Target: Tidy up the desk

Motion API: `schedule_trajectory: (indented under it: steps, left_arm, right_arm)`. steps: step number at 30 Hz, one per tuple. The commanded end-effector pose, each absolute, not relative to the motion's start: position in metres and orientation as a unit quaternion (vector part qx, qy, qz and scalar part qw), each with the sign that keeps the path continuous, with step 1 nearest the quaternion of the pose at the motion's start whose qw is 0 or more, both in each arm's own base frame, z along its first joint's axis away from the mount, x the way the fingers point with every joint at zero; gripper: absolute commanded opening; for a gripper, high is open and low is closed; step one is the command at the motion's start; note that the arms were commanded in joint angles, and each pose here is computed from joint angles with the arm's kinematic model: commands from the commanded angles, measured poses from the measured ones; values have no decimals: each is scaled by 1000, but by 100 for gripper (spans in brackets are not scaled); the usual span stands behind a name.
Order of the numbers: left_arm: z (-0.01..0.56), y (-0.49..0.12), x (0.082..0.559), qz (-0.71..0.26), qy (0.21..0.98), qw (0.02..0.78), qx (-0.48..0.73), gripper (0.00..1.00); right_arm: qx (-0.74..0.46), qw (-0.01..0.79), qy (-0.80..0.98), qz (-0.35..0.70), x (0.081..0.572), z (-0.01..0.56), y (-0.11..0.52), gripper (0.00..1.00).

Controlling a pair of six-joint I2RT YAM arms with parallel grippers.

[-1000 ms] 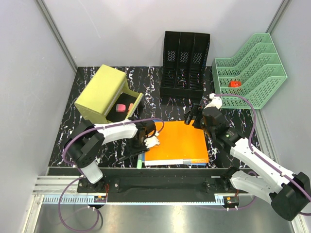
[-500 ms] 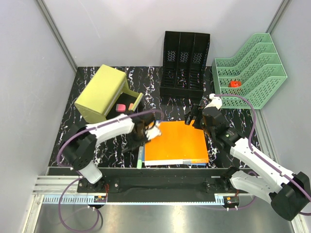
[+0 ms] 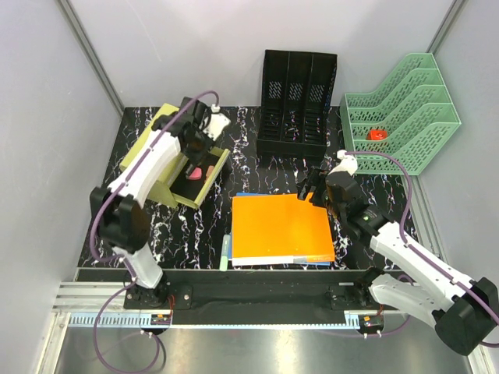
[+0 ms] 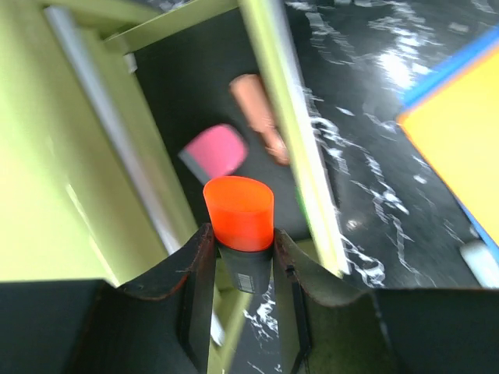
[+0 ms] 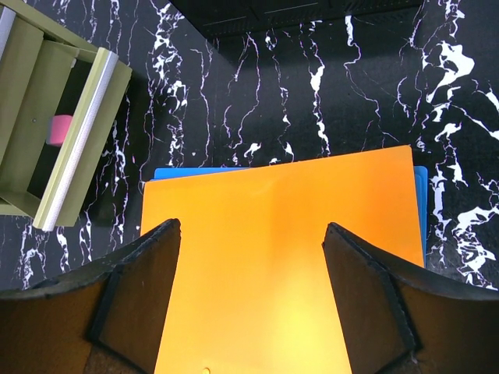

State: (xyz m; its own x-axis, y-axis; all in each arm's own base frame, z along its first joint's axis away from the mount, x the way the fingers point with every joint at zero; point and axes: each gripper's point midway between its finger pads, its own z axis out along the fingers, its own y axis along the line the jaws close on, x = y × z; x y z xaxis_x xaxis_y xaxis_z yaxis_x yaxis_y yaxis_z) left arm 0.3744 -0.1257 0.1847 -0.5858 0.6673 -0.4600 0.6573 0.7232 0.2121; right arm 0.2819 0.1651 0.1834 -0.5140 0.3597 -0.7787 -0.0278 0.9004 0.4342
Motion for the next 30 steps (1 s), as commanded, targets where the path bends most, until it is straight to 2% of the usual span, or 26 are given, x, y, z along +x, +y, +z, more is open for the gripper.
schedule_trajectory:
  steps: [1, 10, 11, 12, 14, 16, 18, 20, 23, 26, 30]
  left_arm:
    - [172, -116, 407, -10, 911, 252, 325, 0]
    - [154, -120, 427, -22, 919, 249, 306, 0]
    - [151, -119, 427, -21, 920, 246, 305, 2]
    - [149, -120, 429, -21, 920, 246, 304, 7]
    - [144, -120, 429, -21, 923, 241, 300, 42]
    - [146, -120, 428, -22, 923, 242, 299, 57]
    - [145, -120, 423, -24, 922, 240, 302, 62]
    - [154, -121, 418, -29, 919, 249, 303, 81]
    - [165, -125, 397, -41, 913, 253, 318, 82]
    - [174, -145, 348, -66, 893, 244, 373, 82]
    - [158, -160, 255, -79, 865, 189, 458, 83]
  right_arm:
    - [112, 504, 831, 208, 286, 201, 161, 82]
    - [111, 505, 830, 210, 287, 206, 163, 81]
    - [111, 505, 830, 210, 288, 206, 163, 81]
    - [111, 504, 830, 210, 288, 206, 163, 82]
    - [112, 505, 830, 210, 289, 206, 163, 81]
    - [110, 505, 830, 209, 289, 207, 164, 81]
    - [111, 504, 831, 207, 289, 206, 163, 82]
    - [109, 505, 832, 204, 289, 205, 162, 82]
    - [110, 504, 833, 201, 289, 203, 161, 82]
    - [111, 504, 833, 198, 289, 201, 161, 82]
    - [111, 503, 835, 192, 291, 199, 159, 82]
